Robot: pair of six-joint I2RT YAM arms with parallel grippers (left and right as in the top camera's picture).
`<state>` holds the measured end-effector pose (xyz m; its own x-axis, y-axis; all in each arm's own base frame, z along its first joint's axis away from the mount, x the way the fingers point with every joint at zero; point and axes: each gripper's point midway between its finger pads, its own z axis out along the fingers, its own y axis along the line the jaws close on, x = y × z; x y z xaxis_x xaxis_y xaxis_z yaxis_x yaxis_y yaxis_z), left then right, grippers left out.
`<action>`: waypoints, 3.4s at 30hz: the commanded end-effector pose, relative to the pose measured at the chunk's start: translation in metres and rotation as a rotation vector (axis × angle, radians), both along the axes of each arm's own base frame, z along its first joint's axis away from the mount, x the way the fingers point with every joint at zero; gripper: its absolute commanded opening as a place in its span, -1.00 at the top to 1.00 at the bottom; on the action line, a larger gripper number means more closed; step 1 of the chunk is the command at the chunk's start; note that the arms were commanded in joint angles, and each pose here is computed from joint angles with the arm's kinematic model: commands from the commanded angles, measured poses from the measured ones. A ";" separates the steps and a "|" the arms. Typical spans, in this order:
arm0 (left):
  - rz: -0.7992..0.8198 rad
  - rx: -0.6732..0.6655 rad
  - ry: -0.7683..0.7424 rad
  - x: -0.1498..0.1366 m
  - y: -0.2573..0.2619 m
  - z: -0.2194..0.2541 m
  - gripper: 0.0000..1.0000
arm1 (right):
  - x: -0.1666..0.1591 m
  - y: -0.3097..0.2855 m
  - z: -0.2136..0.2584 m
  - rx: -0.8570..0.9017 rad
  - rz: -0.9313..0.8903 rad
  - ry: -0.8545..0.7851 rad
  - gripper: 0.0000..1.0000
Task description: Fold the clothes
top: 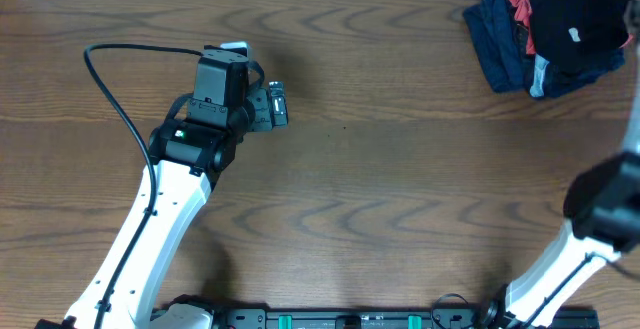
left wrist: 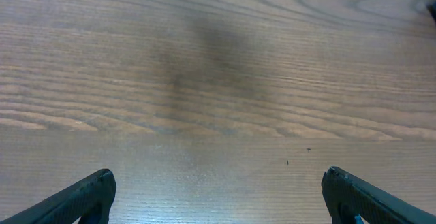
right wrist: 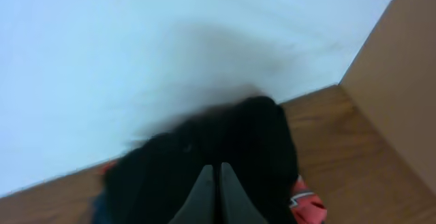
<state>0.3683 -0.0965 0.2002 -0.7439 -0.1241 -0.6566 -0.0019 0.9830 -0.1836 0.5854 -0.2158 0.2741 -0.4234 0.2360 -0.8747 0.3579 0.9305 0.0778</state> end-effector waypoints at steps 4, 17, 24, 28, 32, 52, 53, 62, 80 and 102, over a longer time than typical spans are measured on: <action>0.010 0.012 -0.001 0.002 0.004 -0.001 -0.96 | 0.014 -0.010 -0.176 0.065 -0.008 0.293 0.70; 0.010 0.012 -0.001 0.002 0.004 -0.001 -0.96 | -0.002 0.006 -0.187 0.106 0.015 0.387 0.27; 0.010 0.012 -0.001 0.002 0.004 -0.001 -0.96 | -0.038 0.025 0.024 -0.004 0.041 0.087 -0.85; 0.010 0.012 -0.001 0.002 0.004 -0.001 -0.96 | -0.088 0.042 0.141 -0.084 0.034 -0.117 -0.99; 0.010 0.012 -0.001 0.002 0.004 -0.001 -0.96 | -0.147 0.064 0.227 -0.148 0.030 -0.287 -0.99; 0.010 0.012 -0.001 0.002 0.004 -0.001 -0.96 | -0.374 0.149 0.379 -0.300 0.031 -0.706 -0.99; 0.010 0.012 -0.001 0.002 0.004 -0.001 -0.96 | -0.383 0.153 0.377 -0.294 0.033 -0.706 -0.99; 0.010 0.012 -0.001 0.002 0.004 -0.001 -0.96 | -0.366 0.190 0.262 -0.168 0.229 -0.491 -0.98; 0.010 0.012 -0.001 0.002 0.004 -0.001 -0.96 | -0.344 0.236 0.011 -0.125 0.457 -0.558 -0.99; 0.010 0.012 -0.001 0.002 0.004 -0.001 -0.96 | -0.339 0.226 -0.117 -0.060 0.364 -0.424 -0.99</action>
